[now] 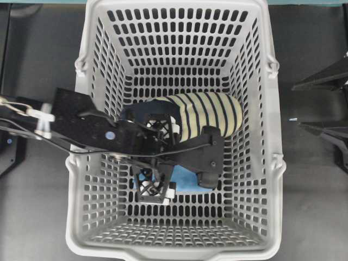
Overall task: Pick up the blue cloth from the shopping basket with the left arm.
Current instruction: 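Close the left gripper on the blue cloth and lift it, then raise the held blue cloth upward out of the basket with left gripper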
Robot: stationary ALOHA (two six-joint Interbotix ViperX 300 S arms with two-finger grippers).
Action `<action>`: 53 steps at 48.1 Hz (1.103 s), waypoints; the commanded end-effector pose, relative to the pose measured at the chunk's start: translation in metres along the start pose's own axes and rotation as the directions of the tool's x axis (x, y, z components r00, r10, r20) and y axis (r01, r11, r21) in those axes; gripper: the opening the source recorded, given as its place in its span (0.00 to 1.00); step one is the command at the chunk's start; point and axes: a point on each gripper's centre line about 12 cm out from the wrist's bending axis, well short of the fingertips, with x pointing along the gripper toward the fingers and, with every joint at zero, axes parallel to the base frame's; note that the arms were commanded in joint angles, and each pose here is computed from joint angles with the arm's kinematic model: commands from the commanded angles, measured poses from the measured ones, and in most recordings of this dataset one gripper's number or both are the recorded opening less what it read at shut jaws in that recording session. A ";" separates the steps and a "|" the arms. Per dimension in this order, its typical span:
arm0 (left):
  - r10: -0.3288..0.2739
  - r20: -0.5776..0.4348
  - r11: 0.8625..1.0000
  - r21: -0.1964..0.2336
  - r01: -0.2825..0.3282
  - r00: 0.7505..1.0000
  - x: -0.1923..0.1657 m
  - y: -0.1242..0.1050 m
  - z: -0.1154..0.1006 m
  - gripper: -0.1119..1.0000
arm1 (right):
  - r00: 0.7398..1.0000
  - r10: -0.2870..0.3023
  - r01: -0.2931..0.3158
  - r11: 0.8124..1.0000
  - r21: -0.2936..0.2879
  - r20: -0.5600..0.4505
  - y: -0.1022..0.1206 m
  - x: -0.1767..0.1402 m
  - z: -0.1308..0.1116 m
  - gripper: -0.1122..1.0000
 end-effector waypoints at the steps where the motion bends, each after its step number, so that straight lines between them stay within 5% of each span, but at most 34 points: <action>1: 0.001 0.017 1.000 0.005 -0.001 1.000 0.003 -0.001 0.004 0.86 | 1.000 -0.006 0.006 1.000 0.003 0.022 -0.001 0.002 0.007 0.81; 19: 0.000 0.002 1.000 0.004 0.000 1.000 0.024 -0.001 -0.008 0.83 | 1.000 -0.007 0.007 1.000 0.003 0.019 -0.001 0.002 0.006 0.79; 24: -0.001 -0.006 1.000 0.008 0.001 1.000 0.025 -0.002 -0.010 0.70 | 1.000 -0.008 0.008 1.000 0.005 0.018 -0.002 0.001 0.002 0.78; 29: -0.004 0.008 1.000 0.020 0.004 1.000 0.019 -0.004 -0.007 0.47 | 1.000 -0.007 0.007 1.000 0.003 0.027 -0.002 0.000 0.000 0.77; 35: -0.005 0.054 1.000 0.021 0.004 0.999 -0.004 -0.003 0.005 0.21 | 0.999 -0.006 0.006 1.000 0.006 0.041 -0.002 -0.001 -0.001 0.77; 53: -0.007 0.139 1.000 0.011 0.005 0.990 -0.134 -0.005 0.051 0.21 | 0.999 -0.006 0.006 1.000 0.003 0.039 -0.002 -0.002 -0.003 0.77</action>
